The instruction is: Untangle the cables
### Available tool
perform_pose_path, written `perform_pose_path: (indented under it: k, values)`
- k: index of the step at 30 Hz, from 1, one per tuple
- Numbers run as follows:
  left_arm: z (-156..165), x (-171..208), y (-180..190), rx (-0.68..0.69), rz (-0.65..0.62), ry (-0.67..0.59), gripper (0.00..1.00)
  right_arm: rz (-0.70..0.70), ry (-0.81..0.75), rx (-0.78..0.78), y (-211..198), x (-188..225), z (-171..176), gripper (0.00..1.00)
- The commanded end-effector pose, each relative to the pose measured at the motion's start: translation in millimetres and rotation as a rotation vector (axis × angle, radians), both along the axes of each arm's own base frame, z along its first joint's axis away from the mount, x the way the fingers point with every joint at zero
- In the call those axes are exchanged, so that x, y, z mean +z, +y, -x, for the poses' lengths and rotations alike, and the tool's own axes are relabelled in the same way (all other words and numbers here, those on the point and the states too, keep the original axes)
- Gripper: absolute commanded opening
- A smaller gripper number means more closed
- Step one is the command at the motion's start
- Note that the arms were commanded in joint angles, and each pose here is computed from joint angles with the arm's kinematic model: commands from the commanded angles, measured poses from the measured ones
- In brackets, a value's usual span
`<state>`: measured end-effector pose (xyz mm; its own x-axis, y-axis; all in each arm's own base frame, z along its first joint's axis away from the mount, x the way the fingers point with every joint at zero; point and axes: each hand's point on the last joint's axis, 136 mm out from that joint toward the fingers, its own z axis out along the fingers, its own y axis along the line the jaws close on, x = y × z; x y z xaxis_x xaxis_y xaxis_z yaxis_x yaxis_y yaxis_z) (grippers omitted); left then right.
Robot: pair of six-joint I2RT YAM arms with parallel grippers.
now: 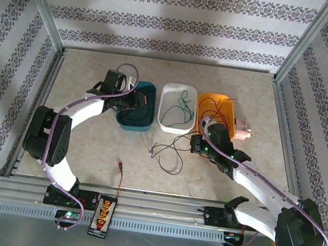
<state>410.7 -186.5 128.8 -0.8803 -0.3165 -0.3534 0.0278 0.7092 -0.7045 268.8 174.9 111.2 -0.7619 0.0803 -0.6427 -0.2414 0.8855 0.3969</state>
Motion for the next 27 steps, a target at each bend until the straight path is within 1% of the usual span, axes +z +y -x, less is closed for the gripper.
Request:
perform_pose_path:
  k: [1,4,7,9,12,14,15,17,20,22,23,24,27]
  values:
    - [11,-6,-3,-0.015,0.037,0.071,0.47,0.016,-0.019,0.004,-1,2,3,0.03]
    - [6,13,-6,-0.027,0.057,0.036,0.58,0.016,-0.02,0.01,0,3,3,0.04]
    - [-1,42,-9,-0.045,0.07,-0.025,0.6,0.018,-0.02,0.01,0,3,2,0.04]
    - [-2,58,-12,-0.066,0.077,-0.05,0.63,0.021,-0.018,0.01,1,2,2,0.04]
    - [0,73,-14,-0.083,0.075,-0.063,0.63,0.025,-0.016,0.01,1,1,2,0.04]
    - [1,80,-15,-0.088,0.08,-0.075,0.62,0.027,-0.016,0.014,2,1,2,0.04]
    - [2,80,-15,-0.091,0.08,-0.072,0.59,0.027,-0.015,0.016,3,1,2,0.04]
    - [5,78,-17,-0.103,0.073,-0.063,0.48,0.029,-0.017,0.025,5,1,2,0.04]
    - [9,68,-15,-0.103,0.049,-0.041,0.28,0.029,-0.031,0.066,13,6,4,0.04]
    - [11,64,-13,-0.098,0.041,-0.036,0.18,0.034,-0.044,0.098,19,10,6,0.04]
    - [11,62,-12,-0.094,0.036,-0.035,0.15,0.038,-0.048,0.111,22,12,7,0.04]
    - [12,62,-12,-0.095,0.033,-0.035,0.15,0.041,-0.053,0.12,24,13,8,0.04]
    - [12,65,-9,-0.081,0.022,-0.057,0.16,0.035,-0.068,0.15,30,21,9,0.05]
